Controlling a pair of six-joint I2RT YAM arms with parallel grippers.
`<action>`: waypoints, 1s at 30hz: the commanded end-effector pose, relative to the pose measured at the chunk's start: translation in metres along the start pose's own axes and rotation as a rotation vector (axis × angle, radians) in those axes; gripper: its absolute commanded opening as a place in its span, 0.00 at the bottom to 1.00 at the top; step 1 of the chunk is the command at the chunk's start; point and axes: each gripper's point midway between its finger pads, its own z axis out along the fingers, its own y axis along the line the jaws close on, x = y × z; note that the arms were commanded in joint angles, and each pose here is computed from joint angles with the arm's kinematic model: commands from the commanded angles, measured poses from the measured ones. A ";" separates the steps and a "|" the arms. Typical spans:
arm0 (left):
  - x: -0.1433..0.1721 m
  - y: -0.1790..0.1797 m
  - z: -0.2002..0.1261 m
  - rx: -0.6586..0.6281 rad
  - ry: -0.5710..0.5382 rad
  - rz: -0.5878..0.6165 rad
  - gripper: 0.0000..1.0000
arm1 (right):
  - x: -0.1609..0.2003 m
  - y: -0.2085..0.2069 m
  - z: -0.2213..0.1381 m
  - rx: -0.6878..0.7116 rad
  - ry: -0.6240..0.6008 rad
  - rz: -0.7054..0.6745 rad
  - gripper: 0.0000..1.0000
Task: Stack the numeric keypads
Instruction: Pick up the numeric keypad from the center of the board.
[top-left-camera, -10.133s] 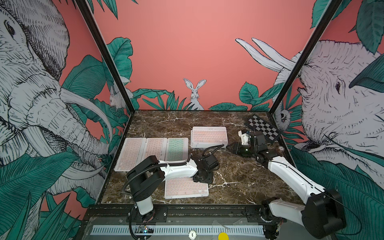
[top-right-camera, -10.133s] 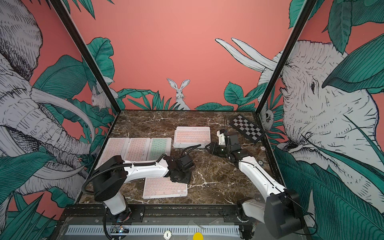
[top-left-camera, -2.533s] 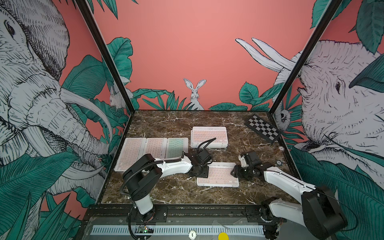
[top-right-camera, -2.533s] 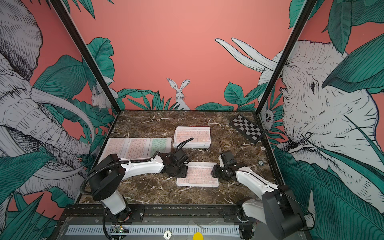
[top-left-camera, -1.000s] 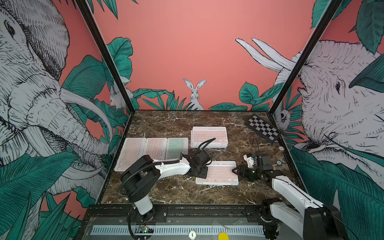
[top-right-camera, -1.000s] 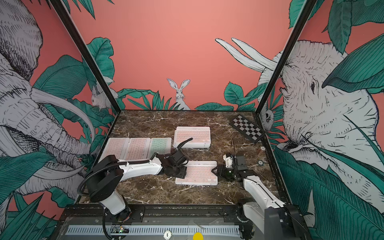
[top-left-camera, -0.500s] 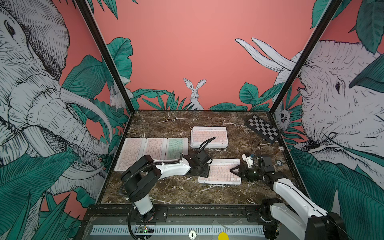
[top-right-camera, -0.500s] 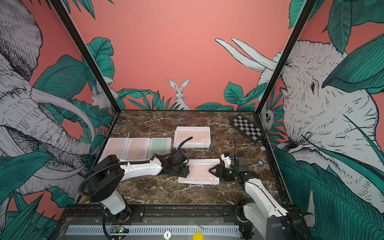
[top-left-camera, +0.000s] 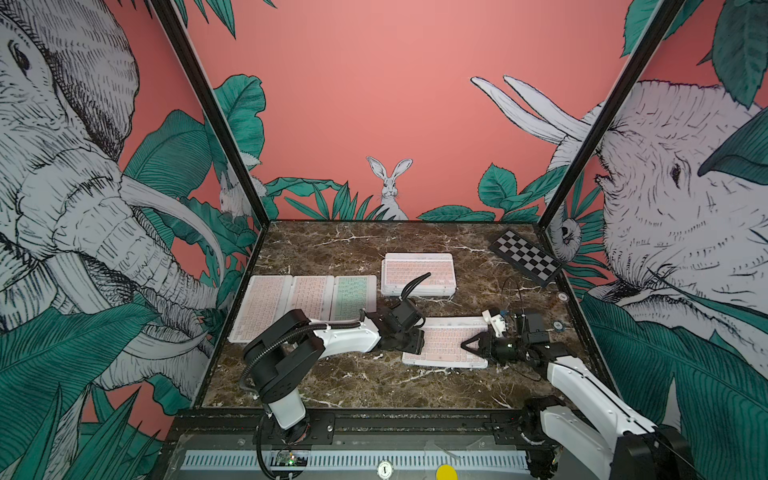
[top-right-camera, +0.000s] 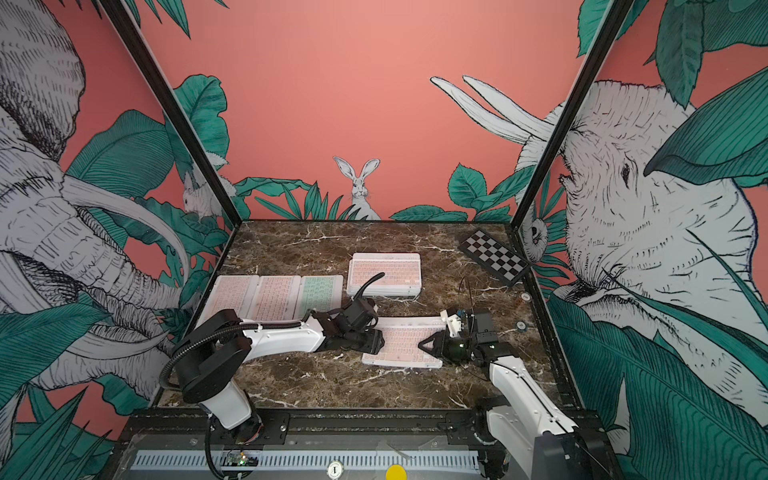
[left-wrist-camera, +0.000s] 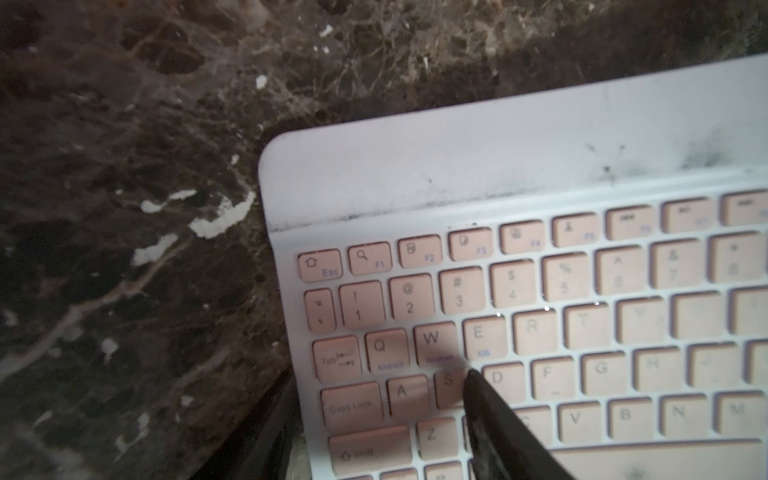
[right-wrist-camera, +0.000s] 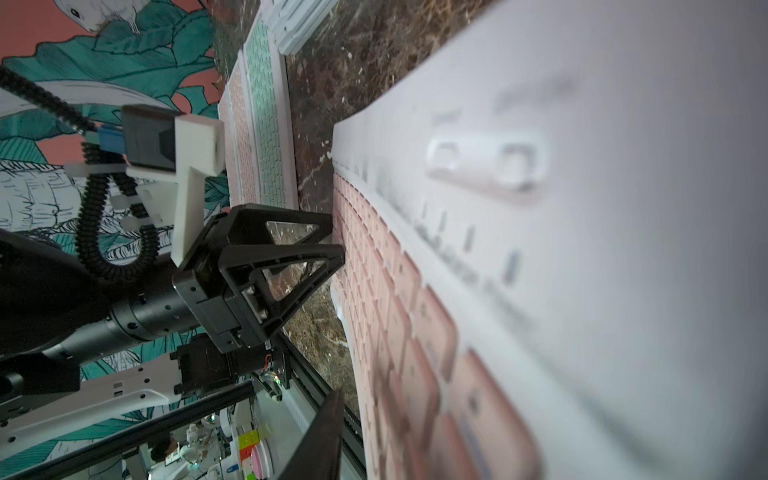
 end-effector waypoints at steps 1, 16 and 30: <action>0.066 0.040 0.014 -0.132 0.221 -0.027 0.65 | -0.009 0.016 -0.003 -0.038 -0.011 -0.052 0.16; -0.032 0.040 -0.107 -0.199 -0.018 -0.110 0.66 | -0.044 0.082 -0.030 -0.176 -0.077 -0.114 0.00; -0.130 0.055 -0.150 -0.139 -0.236 -0.185 0.68 | -0.147 0.124 -0.010 -0.288 -0.177 -0.234 0.00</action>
